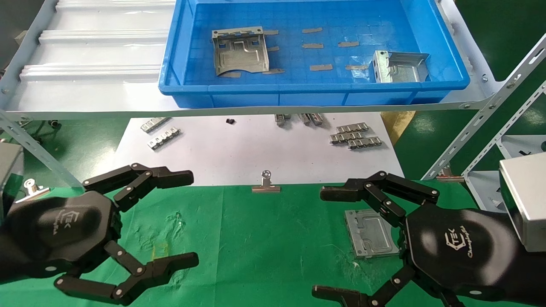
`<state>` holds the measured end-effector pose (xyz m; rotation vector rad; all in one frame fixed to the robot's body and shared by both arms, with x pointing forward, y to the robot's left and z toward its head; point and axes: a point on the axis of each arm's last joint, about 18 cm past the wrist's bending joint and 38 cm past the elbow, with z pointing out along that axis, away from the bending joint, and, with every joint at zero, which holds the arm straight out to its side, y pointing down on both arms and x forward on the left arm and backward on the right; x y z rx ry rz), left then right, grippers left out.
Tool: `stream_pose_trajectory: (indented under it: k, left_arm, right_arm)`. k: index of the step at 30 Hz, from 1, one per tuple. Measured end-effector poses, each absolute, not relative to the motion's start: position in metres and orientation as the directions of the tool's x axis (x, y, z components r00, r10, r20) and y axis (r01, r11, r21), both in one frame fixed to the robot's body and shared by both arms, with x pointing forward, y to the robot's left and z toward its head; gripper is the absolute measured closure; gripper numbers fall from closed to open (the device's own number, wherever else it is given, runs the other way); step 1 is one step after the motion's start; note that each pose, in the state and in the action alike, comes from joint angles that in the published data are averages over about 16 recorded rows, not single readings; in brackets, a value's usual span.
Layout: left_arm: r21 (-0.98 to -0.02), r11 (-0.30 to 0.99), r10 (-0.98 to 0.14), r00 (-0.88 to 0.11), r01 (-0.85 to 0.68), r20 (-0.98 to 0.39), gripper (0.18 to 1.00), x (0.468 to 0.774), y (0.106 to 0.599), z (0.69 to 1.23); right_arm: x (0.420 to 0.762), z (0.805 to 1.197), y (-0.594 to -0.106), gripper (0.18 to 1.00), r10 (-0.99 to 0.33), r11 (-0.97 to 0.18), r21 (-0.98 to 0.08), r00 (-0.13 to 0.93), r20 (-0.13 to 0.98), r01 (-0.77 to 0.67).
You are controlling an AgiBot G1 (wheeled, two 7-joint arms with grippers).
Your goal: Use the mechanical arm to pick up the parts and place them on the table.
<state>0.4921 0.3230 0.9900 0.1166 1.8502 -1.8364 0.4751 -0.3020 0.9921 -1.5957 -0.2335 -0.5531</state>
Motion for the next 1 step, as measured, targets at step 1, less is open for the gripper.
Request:
stream_pose_trajectory:
  k: [1]
  left_arm:
    - [-0.906, 0.074, -0.298, -0.858, 0.416, -0.418, 0.184, 0.4921, 0.3230, 0.9900]
  right_arm:
    - [0.4737, 0.9923, -0.3020, 0.179, -0.176, -0.112, -0.877, 0.859, 0.480, 0.467]
